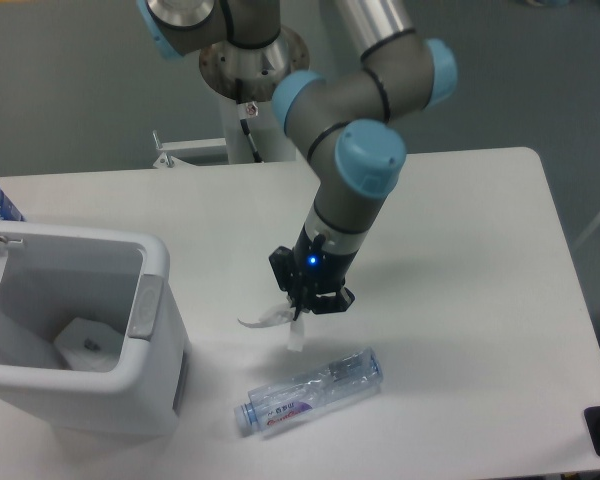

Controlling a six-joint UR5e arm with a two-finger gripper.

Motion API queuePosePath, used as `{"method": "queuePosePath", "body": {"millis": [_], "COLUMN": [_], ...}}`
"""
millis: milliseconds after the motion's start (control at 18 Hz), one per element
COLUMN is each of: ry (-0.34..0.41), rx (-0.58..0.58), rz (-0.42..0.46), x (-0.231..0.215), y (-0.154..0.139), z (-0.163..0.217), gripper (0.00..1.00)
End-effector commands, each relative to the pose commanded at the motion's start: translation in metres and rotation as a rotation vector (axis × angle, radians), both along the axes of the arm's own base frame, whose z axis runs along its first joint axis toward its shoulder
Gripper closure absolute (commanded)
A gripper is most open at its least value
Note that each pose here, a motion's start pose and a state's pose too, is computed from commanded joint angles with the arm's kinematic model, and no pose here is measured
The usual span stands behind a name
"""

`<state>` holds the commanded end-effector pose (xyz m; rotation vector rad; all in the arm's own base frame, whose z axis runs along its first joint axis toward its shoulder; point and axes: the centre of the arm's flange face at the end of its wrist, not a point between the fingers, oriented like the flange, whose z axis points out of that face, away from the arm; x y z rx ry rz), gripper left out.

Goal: Place the trash in the trash can
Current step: 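Carry the white paper over the bin and open the gripper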

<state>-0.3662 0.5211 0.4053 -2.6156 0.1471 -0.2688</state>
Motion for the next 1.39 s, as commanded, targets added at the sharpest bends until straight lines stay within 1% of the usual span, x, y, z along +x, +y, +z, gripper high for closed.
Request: {"method": "queuePosePath", "body": {"millis": [222,333,389,500,556,722,778,833,889,944,1000,1167,1389], "ry": [-0.128,-0.168,-0.173,-0.190,-0.190,-0.206,-0.213,-0.216,-0.219,-0.214,-0.200,-0.162,-0.143], "rx": [0.213,0.274,0.292,0.308,0.311,0.293,0.284,0.281,0.277,0.281,0.296,0.332,0.348], "rz": [0.096,0.122,0.125,0.113,0.097,0.041,0.026,0.006,-0.014,-0.029,-0.034,-0.041,-0.036], "x": [0.002,0.004,0.007,0.019,0.037,0.089,0.102,0.115,0.127,0.135,0.136,0.132,0.118], "y": [0.024,0.031,0.033,0.038,0.039,0.045,0.046,0.048,0.051,0.055,0.056,0.062,0.066], "z": [0.083,0.114,0.126,0.134,0.142,0.141,0.137,0.135,0.134,0.132,0.130,0.123,0.119], "gripper": [1.00,1.00,1.00,1.00,1.00,1.00,0.97,0.87,0.66,0.22,0.00,0.00,0.00]}}
